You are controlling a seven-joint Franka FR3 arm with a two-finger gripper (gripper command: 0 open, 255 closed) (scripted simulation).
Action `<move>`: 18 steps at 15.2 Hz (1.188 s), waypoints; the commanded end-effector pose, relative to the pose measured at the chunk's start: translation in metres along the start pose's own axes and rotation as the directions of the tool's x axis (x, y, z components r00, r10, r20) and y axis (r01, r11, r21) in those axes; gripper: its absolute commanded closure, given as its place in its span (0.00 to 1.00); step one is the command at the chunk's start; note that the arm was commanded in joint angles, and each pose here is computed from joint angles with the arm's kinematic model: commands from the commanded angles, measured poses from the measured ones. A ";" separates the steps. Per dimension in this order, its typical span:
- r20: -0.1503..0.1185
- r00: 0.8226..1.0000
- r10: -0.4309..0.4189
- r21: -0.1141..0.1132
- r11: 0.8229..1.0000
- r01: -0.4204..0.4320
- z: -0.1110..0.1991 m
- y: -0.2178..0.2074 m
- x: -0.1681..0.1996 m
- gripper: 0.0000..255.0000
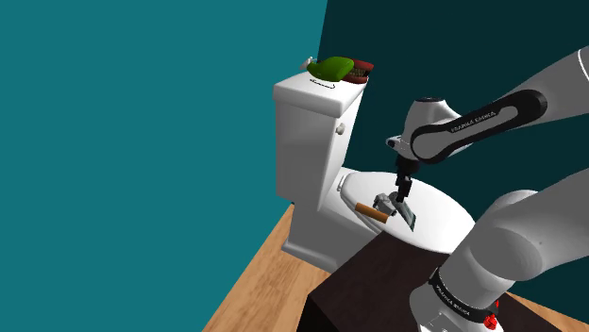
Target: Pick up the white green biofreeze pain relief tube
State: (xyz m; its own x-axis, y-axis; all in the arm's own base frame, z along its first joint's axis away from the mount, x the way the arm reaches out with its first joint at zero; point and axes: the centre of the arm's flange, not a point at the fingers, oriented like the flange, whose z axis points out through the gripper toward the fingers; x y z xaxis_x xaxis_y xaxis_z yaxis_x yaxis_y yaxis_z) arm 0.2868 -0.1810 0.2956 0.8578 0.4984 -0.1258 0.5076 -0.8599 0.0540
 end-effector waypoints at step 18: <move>0.000 1.000 -0.002 -0.001 1.000 0.002 0.019 -0.001 0.001 1.00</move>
State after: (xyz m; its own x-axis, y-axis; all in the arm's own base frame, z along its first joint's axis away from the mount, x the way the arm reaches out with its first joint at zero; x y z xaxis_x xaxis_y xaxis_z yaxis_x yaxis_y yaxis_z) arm 0.2858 -0.1820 0.2715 0.8567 0.5003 -0.1255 0.5095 -0.8588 0.0542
